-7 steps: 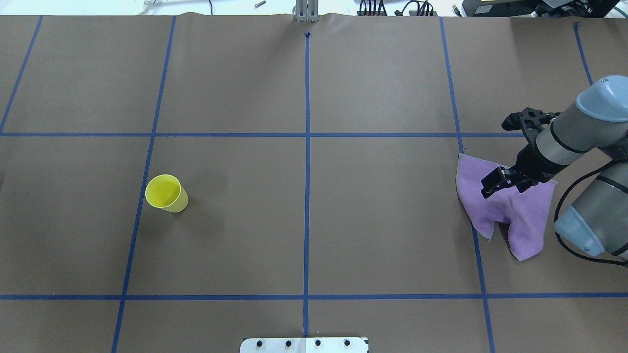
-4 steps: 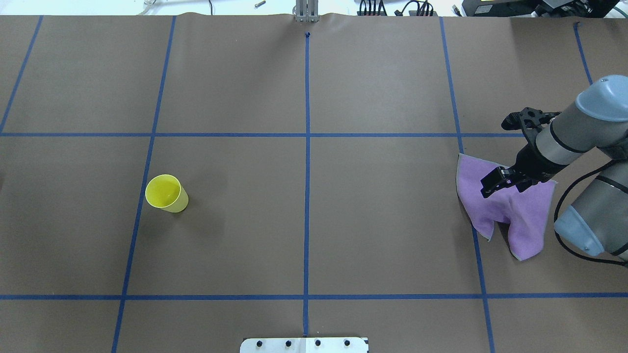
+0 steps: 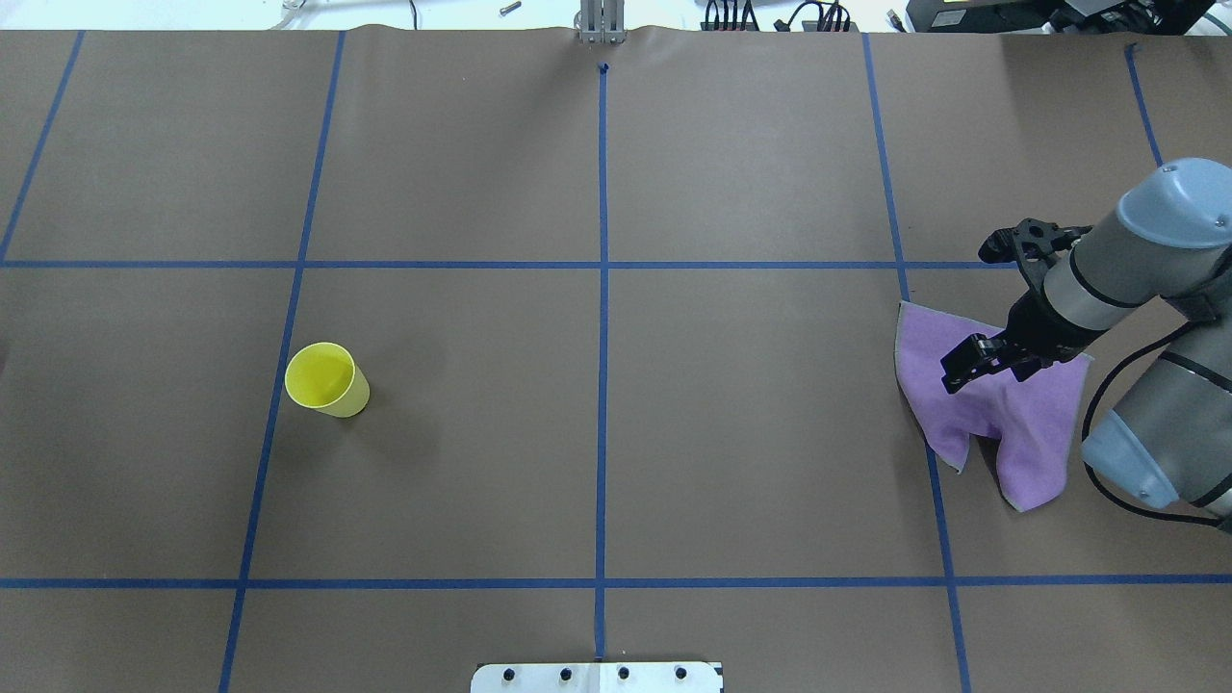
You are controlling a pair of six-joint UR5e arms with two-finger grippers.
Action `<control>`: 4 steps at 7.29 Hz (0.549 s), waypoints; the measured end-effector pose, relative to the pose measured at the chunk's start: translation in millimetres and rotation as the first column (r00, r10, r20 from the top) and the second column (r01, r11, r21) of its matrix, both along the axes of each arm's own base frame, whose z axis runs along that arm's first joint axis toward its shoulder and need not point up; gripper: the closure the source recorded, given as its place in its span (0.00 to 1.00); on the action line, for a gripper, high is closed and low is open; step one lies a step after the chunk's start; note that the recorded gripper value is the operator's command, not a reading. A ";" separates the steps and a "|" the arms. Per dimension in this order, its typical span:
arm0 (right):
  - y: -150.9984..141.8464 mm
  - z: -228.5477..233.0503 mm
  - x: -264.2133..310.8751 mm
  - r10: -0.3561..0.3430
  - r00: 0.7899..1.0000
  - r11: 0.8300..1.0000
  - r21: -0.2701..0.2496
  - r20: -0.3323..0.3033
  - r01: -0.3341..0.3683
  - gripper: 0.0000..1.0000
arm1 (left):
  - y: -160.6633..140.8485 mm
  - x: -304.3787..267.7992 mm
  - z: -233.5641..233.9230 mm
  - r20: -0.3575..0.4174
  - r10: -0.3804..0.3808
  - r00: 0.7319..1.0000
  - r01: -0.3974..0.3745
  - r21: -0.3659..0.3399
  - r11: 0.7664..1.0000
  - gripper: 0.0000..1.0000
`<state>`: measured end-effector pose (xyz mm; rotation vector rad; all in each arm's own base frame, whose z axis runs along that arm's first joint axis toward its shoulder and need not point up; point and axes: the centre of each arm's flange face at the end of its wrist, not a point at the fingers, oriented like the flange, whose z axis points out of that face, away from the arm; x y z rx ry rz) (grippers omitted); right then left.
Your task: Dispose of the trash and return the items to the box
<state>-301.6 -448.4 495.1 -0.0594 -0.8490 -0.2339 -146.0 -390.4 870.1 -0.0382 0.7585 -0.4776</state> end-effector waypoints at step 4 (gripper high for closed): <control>-2.1 5.1 -15.8 -0.010 1.000 1.000 0.003 -0.022 0.010 1.00 | -7.6 -1.3 -14.4 0.012 -0.003 1.000 0.002 0.053 0.999 0.01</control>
